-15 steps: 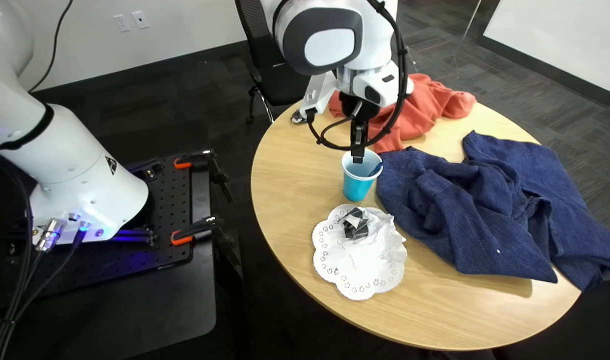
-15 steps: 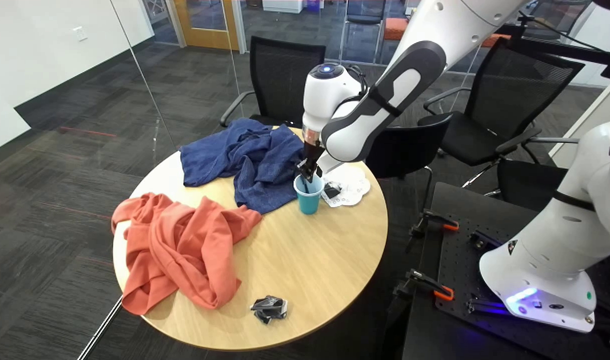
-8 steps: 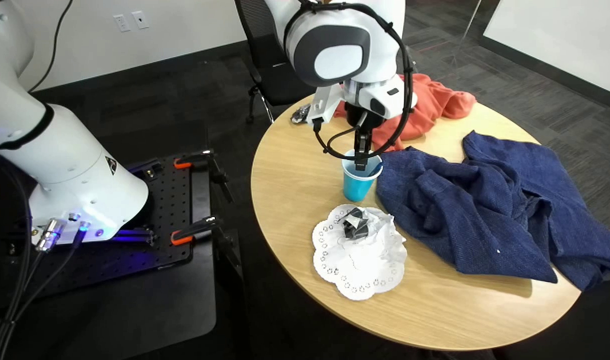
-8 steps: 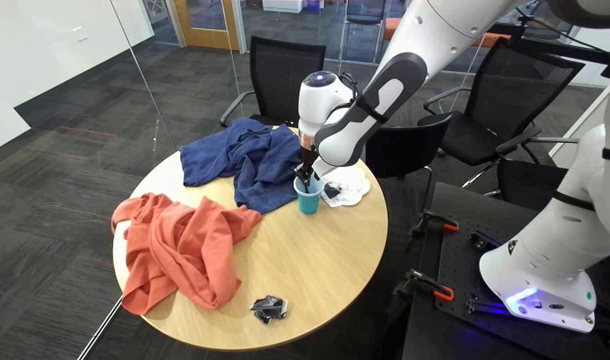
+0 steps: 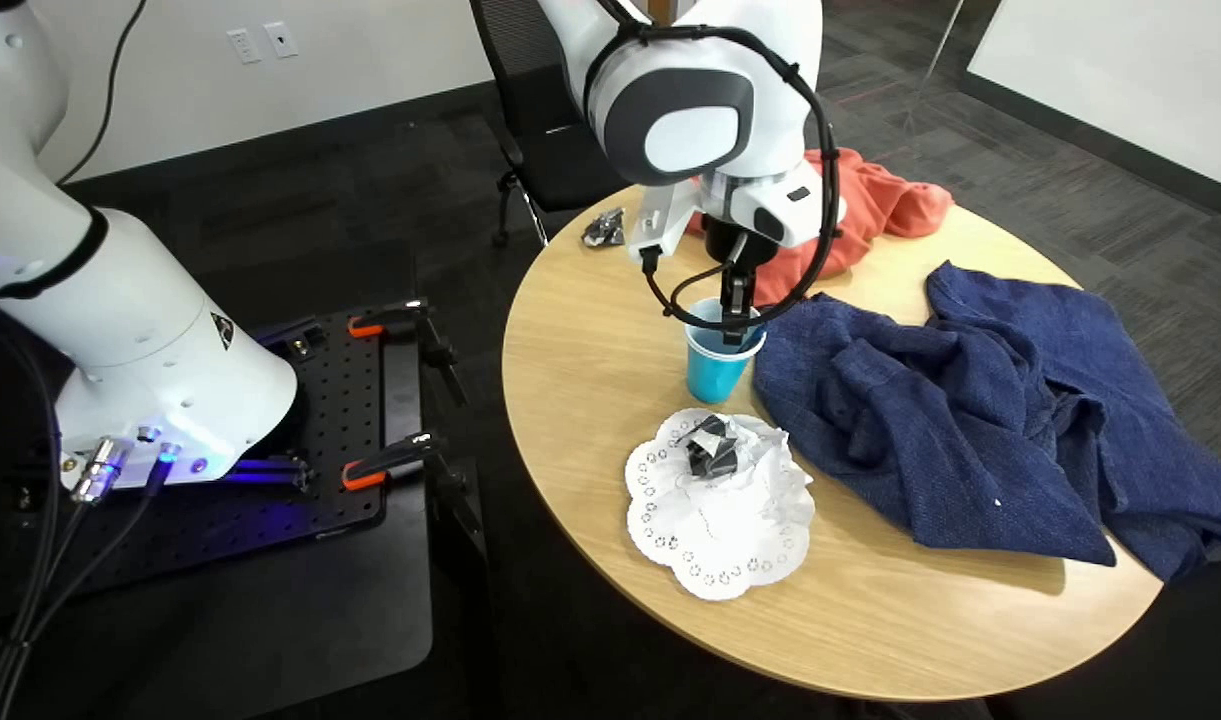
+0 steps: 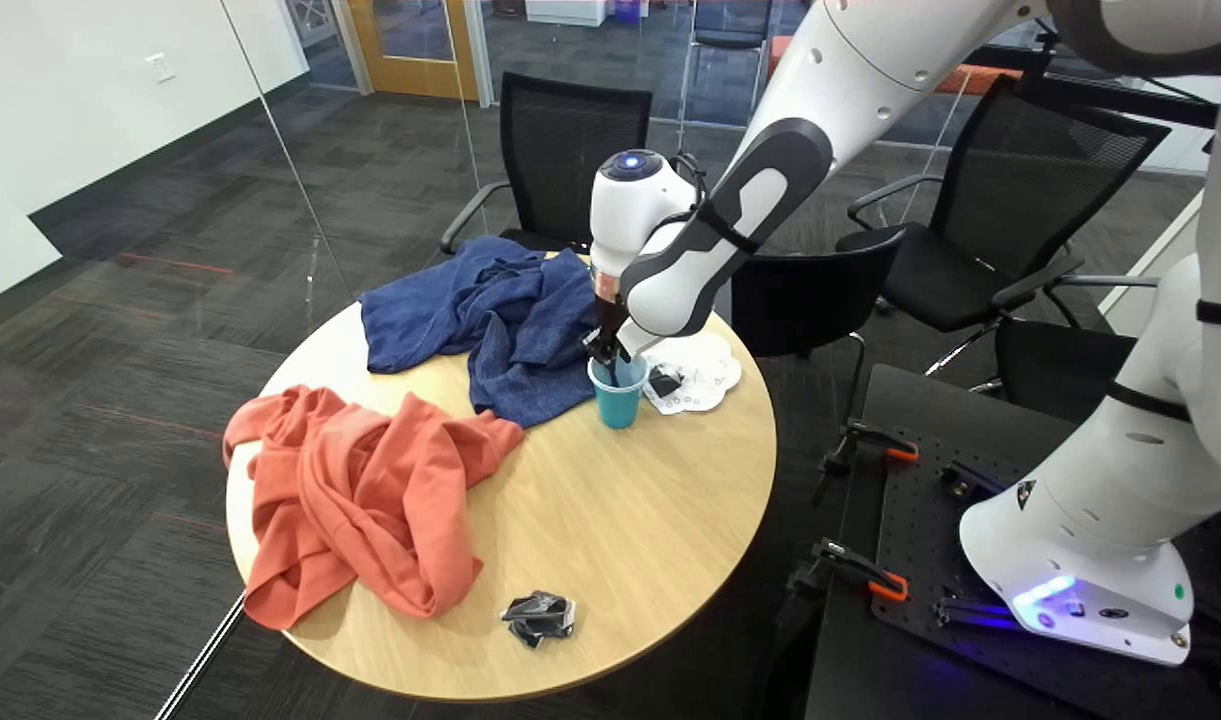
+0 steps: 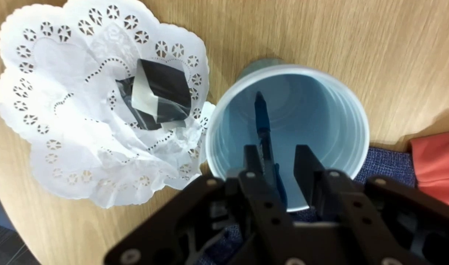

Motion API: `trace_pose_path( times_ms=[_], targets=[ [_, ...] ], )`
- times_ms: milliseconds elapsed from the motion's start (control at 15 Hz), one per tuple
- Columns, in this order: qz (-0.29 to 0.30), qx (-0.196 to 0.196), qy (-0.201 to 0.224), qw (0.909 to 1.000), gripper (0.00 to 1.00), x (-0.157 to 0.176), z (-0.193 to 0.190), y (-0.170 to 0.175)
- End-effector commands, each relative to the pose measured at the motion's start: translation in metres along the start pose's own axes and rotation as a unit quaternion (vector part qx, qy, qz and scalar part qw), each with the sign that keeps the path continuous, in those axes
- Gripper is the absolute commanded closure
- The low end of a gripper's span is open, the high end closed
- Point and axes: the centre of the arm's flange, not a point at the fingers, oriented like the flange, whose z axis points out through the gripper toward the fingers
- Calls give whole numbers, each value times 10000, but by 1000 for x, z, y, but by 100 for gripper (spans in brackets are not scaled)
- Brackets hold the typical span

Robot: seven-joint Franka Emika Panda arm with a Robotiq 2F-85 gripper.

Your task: Remove the pen from the cup, put it on the table, and then put it back in the cup

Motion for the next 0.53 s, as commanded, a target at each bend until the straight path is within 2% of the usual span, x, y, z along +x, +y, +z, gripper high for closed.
trace_pose_path(
  times_ms=[0,467],
  targets=[
    [-65,25,126,9999,67,10,10,-1],
    [-106,-13,275,9996,68,11,22,-5]
  ],
)
